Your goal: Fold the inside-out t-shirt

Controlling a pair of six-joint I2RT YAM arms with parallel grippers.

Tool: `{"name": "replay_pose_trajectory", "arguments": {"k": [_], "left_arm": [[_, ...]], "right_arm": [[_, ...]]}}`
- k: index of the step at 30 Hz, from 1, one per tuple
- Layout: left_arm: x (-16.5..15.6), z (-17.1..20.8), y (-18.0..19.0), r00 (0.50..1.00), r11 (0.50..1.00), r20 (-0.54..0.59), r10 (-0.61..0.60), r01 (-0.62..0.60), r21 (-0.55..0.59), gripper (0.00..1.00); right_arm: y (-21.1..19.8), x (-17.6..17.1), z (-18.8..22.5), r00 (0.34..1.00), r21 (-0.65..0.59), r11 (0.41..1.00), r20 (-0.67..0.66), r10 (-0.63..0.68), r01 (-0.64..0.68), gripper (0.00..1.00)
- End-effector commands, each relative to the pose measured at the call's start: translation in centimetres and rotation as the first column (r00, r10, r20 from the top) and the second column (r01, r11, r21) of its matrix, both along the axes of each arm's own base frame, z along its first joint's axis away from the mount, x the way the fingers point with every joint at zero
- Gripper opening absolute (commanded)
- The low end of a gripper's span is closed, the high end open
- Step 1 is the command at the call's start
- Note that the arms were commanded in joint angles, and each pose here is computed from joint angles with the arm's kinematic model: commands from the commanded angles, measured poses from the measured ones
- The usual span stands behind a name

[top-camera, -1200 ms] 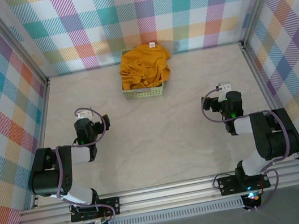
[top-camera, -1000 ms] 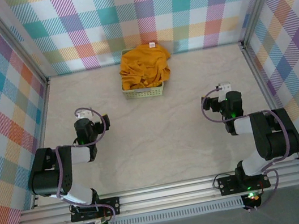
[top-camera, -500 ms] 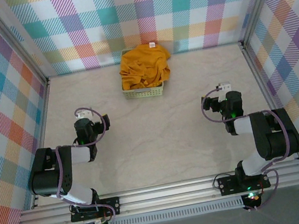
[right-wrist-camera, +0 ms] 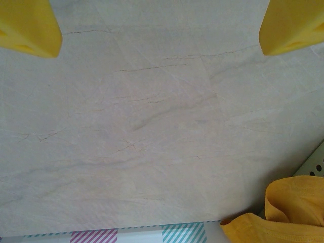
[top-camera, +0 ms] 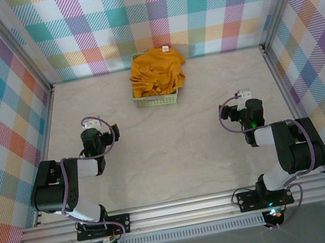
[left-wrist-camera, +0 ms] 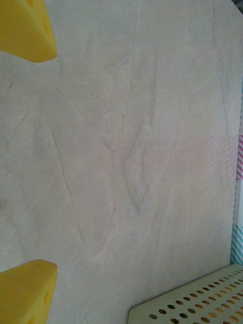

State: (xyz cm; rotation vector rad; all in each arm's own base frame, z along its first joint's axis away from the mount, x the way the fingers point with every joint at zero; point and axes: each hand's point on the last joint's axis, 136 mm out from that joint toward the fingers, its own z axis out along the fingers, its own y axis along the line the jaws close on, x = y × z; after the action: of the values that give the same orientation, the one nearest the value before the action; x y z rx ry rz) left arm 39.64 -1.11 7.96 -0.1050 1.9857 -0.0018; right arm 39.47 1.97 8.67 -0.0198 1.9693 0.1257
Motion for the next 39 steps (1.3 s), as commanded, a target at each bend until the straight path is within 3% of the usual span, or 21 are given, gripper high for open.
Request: {"name": "replay_pose_trajectory", "arguments": {"k": [1,18,23,27,31,34,37,39], "left_arm": [[0.2,0.0,0.2,1.0,1.0,-0.001,-0.005,0.005,0.002,1.0],[0.1,0.1,0.2,1.0,1.0,0.004,-0.005,0.005,0.002,1.0],[-1.4,3.1,0.0,0.998,0.998,0.057,0.031,-0.034,0.054,1.0],[-2.9,6.5,-1.0,0.999,0.997,0.029,0.038,-0.04,0.061,1.0],[-4.3,10.1,-1.5,0.997,0.995,0.041,0.07,-0.067,-0.07,1.0],[-5.6,12.2,0.1,0.975,0.956,-0.004,0.22,-0.217,-0.195,1.0],[-7.0,12.9,2.1,0.931,0.904,-0.071,0.357,-0.364,-0.225,1.0],[-7.3,13.3,2.6,0.913,0.884,-0.087,0.398,-0.407,-0.232,1.0]], "right_arm": [[0.1,0.3,0.6,1.0,0.004,1.0,0.023,0.013,-0.013,1.0],[0.4,0.1,0.8,0.999,0.004,0.999,0.031,0.035,-0.035,1.0],[2.1,-1.2,2.9,0.992,-0.038,0.994,0.075,0.103,-0.101,1.0],[4.0,-2.8,6.9,0.982,-0.078,0.985,0.099,0.162,-0.155,1.0],[5.9,-4.1,12.8,0.965,0.033,0.972,0.139,0.224,-0.231,1.0],[5.5,-4.5,16.0,0.983,0.177,0.97,0.101,0.15,-0.167,1.0],[4.0,-4.1,16.0,0.999,0.324,0.946,0.032,0.005,-0.015,1.0],[5.3,-3.6,16.0,0.995,0.361,0.928,0.068,0.072,-0.092,1.0]]}}
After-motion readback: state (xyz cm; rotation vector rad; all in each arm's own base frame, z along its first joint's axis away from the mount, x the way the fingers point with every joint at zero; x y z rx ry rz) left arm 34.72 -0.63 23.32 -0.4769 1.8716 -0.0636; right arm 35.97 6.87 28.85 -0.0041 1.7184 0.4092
